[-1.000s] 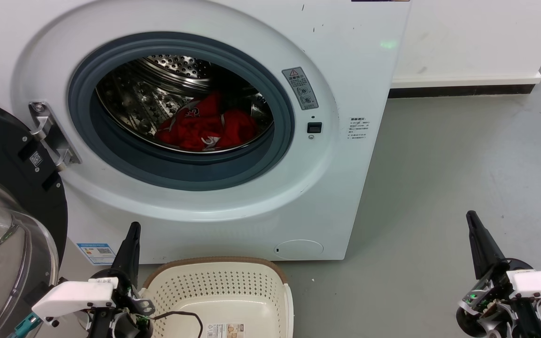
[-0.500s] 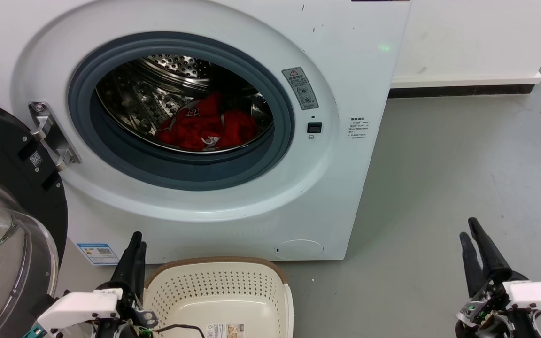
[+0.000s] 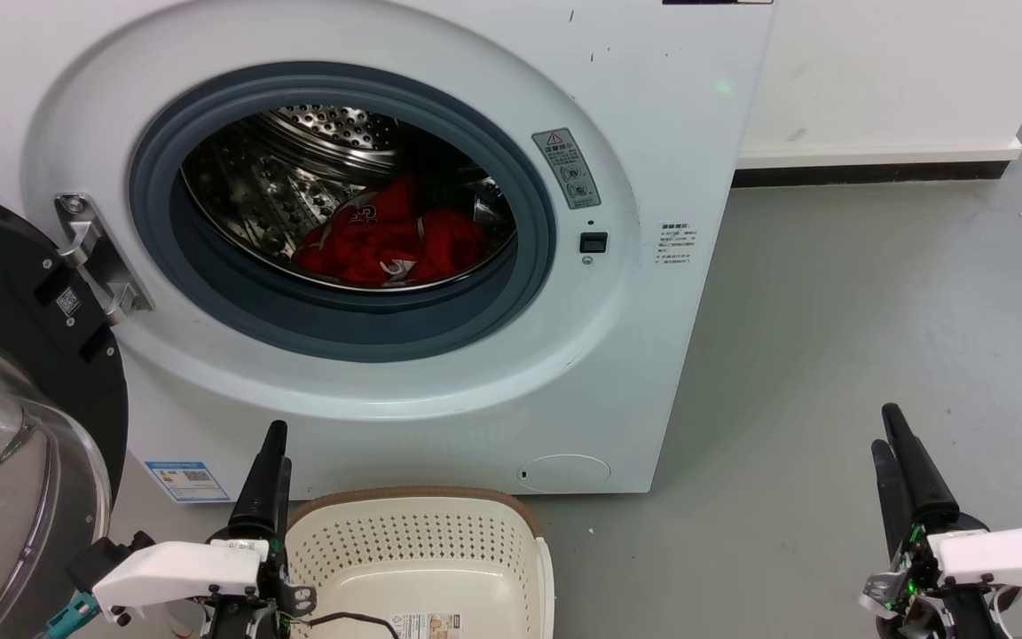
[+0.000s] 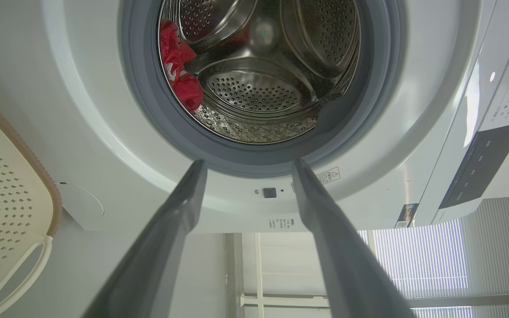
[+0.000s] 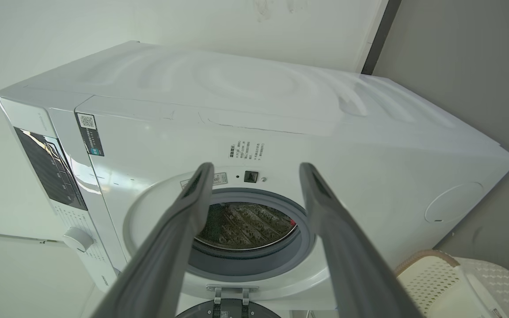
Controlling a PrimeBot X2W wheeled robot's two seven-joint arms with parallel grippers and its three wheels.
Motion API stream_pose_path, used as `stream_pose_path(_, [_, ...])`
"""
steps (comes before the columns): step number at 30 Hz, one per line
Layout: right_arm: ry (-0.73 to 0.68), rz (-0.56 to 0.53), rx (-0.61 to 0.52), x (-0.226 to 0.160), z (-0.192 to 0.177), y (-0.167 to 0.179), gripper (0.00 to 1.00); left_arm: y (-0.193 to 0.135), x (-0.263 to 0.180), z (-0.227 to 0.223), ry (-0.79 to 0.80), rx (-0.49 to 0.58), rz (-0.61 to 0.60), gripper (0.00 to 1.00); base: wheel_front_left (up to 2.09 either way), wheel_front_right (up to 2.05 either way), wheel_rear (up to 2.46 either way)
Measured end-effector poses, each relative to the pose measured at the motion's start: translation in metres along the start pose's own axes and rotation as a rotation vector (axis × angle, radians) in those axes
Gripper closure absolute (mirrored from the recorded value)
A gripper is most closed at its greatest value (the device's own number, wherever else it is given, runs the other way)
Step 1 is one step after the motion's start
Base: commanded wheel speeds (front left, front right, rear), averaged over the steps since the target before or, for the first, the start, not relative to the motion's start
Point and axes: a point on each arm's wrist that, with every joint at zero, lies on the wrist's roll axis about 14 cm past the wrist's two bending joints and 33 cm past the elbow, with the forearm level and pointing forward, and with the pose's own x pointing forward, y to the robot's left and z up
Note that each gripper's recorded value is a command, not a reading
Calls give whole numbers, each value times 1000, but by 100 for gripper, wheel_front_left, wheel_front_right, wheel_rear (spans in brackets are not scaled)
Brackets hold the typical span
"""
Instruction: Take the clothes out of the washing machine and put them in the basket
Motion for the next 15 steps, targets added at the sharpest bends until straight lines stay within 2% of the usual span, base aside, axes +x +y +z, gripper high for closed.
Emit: stream_pose_path(15, [-2,59,-446,-2,-4,18,0,-20,2,1,-23,354,-57,0,0,0,0])
